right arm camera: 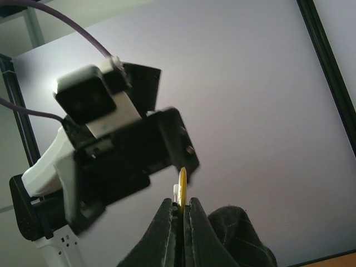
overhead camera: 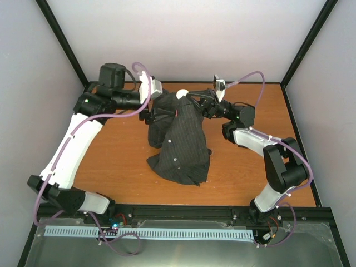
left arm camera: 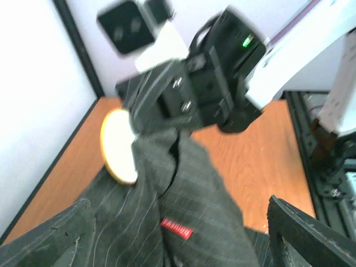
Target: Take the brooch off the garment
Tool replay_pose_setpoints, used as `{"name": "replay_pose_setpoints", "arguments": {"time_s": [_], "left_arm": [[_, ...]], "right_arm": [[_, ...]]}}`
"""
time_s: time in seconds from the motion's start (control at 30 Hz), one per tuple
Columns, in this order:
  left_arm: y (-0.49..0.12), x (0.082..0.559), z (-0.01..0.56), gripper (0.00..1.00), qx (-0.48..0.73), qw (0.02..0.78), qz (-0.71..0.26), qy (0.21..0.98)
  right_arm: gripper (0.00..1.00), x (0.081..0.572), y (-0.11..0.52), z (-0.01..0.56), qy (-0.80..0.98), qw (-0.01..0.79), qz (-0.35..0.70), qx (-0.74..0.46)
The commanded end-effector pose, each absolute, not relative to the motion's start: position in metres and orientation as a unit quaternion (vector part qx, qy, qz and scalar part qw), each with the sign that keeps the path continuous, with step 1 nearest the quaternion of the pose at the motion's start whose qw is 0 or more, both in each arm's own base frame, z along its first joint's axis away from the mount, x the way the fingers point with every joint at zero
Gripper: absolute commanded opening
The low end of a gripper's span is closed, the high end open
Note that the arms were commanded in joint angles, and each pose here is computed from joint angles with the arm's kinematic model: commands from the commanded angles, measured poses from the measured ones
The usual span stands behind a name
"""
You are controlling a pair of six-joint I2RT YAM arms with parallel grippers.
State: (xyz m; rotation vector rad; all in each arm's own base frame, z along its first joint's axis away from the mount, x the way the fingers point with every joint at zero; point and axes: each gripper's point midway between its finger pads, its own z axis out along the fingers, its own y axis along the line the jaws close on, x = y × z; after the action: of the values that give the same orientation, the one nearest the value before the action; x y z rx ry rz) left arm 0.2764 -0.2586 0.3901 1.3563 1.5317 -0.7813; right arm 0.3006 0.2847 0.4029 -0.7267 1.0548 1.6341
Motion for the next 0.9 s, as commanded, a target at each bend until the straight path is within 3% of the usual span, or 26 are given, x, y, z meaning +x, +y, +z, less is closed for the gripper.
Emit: {"name": "replay_pose_setpoints", "arguments": {"time_s": [0.0, 0.1, 0.27, 0.37, 0.57, 0.87], "left_arm": [[-0.267, 0.261, 0.423, 0.84, 0.533, 0.45, -0.391, 0.601], [-0.275, 0.273, 0.417, 0.79, 0.51, 0.421, -0.419, 0.623], [-0.282, 0.289, 0.406, 0.58, 0.489, 0.375, -0.446, 0.649], [-0.28, 0.297, 0.403, 0.53, 0.475, 0.364, -0.456, 0.659], [-0.279, 0.298, 0.402, 0.34, 0.469, 0.356, -0.465, 0.662], [-0.277, 0.292, 0.41, 0.31, 0.469, 0.36, -0.474, 0.652]], "right_arm": [[0.03, 0.278, 0.273, 0.425, 0.366, 0.557, 0.666, -0.335], [0.03, 0.276, 0.273, 0.424, 0.367, 0.556, 0.667, -0.335], [0.03, 0.271, 0.271, 0.424, 0.366, 0.557, 0.666, -0.335], [0.03, 0.269, 0.271, 0.426, 0.364, 0.558, 0.666, -0.336], [0.03, 0.269, 0.271, 0.426, 0.363, 0.558, 0.666, -0.336], [0.03, 0.269, 0.272, 0.426, 0.364, 0.558, 0.667, -0.334]]}}
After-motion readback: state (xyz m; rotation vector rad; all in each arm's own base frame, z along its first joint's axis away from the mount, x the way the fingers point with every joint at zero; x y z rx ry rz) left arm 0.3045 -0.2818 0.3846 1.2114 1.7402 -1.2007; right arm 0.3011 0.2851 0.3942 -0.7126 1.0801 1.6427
